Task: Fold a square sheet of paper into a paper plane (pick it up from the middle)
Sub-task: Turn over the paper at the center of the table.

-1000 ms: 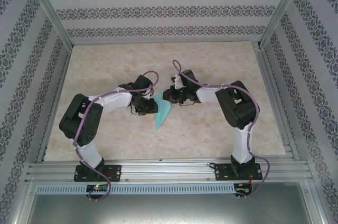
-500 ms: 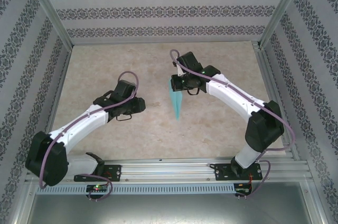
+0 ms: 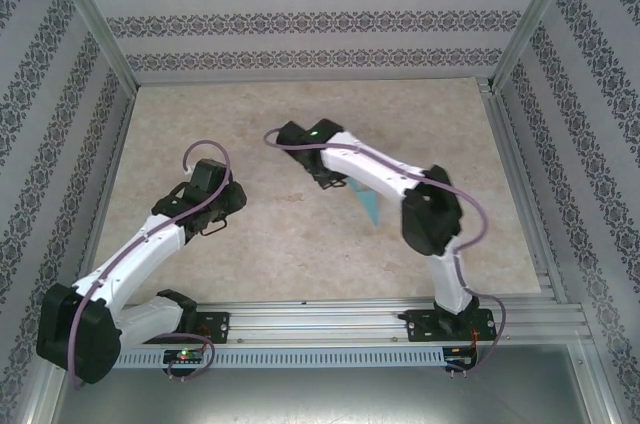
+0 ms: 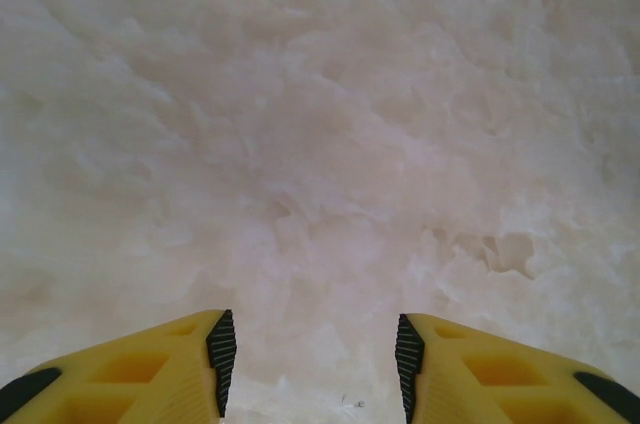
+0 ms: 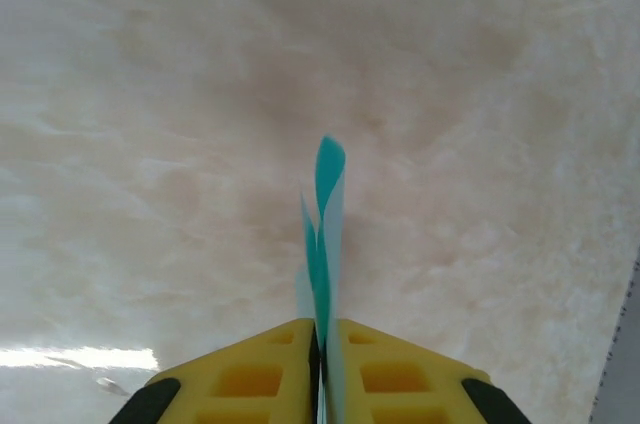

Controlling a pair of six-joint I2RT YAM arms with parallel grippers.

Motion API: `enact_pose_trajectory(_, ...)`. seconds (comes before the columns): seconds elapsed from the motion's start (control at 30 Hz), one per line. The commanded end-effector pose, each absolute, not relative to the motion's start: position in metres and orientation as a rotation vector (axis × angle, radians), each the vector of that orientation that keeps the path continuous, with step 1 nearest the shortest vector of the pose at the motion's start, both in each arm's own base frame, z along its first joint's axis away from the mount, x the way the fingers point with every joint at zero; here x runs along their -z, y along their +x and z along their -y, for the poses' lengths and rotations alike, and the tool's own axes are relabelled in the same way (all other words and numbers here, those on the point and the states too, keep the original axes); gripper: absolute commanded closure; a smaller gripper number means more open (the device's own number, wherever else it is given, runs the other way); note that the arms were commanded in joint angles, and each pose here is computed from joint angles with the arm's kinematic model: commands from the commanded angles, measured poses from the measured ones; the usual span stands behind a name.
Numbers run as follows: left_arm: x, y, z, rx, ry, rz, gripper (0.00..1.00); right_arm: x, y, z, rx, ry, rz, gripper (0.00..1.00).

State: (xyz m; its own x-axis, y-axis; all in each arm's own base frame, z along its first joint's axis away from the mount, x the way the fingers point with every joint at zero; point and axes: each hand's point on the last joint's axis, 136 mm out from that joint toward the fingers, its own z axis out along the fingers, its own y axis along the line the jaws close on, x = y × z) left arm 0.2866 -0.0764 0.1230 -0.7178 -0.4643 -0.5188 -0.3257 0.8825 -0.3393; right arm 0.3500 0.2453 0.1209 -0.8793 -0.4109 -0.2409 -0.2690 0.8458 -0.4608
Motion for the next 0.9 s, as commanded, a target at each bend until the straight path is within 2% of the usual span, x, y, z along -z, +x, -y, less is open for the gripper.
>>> enact_pose_trajectory(0.0, -0.125, 0.274, 0.057, 0.229, -0.642, -2.415, 0.48, -0.097, 0.339, -0.269, 0.673, -0.542, -2.732, 0.86)
enact_pose_trajectory(0.1, -0.133, 0.267, 0.051, 0.222, -0.661, -2.399, 0.46, -0.078, 0.336, -0.309, 0.552, -0.548, -2.773, 0.81)
enact_pose_trajectory(0.17, -0.138, 0.262, 0.049, 0.234, -0.669, -2.391, 0.45, -0.069, 0.33, -0.334, 0.398, -0.54, -2.833, 0.7)
enact_pose_trajectory(0.2, -0.14, 0.26, 0.049, 0.245, -0.671, -2.389, 0.44, -0.069, 0.325, -0.347, 0.305, -0.547, -2.857, 0.69)
enact_pose_trajectory(0.23, -0.143, 0.257, 0.049, 0.252, -0.671, -2.387, 0.44, -0.073, 0.321, -0.36, 0.201, -0.544, -2.87, 0.64)
enact_pose_trajectory(0.27, -0.145, 0.255, 0.048, 0.259, -0.673, -2.384, 0.43, -0.08, 0.317, -0.374, 0.083, -0.555, -2.868, 0.55)
enact_pose_trajectory(0.33, -0.147, 0.253, 0.054, 0.306, -0.659, -2.387, 0.34, -0.1, 0.309, -0.393, -0.149, -0.564, -2.846, 0.4)
enact_pose_trajectory(0.43, -0.148, 0.253, 0.072, 0.438, -0.657, -2.428, 0.32, -0.138, 0.299, -0.397, -0.416, -0.518, -2.819, 0.32)
enact_pose_trajectory(0.53, -0.139, 0.249, 0.092, 0.56, -0.735, -2.519, 0.32, -0.164, 0.3, -0.373, -0.638, -0.365, -2.808, 0.34)
enact_pose_trajectory(0.63, -0.132, 0.251, 0.115, 0.71, -0.757, -2.573, 0.32, -0.159, 0.306, -0.346, -0.934, -0.192, -2.796, 0.38)
enact_pose_trajectory(0.7, -0.131, 0.255, 0.125, 0.787, -0.729, -2.57, 0.33, -0.149, 0.316, -0.327, -1.05, -0.088, -2.778, 0.46)
enact_pose_trajectory(0.83, -0.133, 0.259, 0.131, 0.82, -0.61, -2.549, 0.32, -0.138, 0.331, -0.316, -1.199, -0.115, -2.718, 0.58)
enact_pose_trajectory(0.87, -0.135, 0.258, 0.132, 0.82, -0.593, -2.56, 0.32, -0.132, 0.333, -0.316, -1.214, -0.106, -2.741, 0.65)
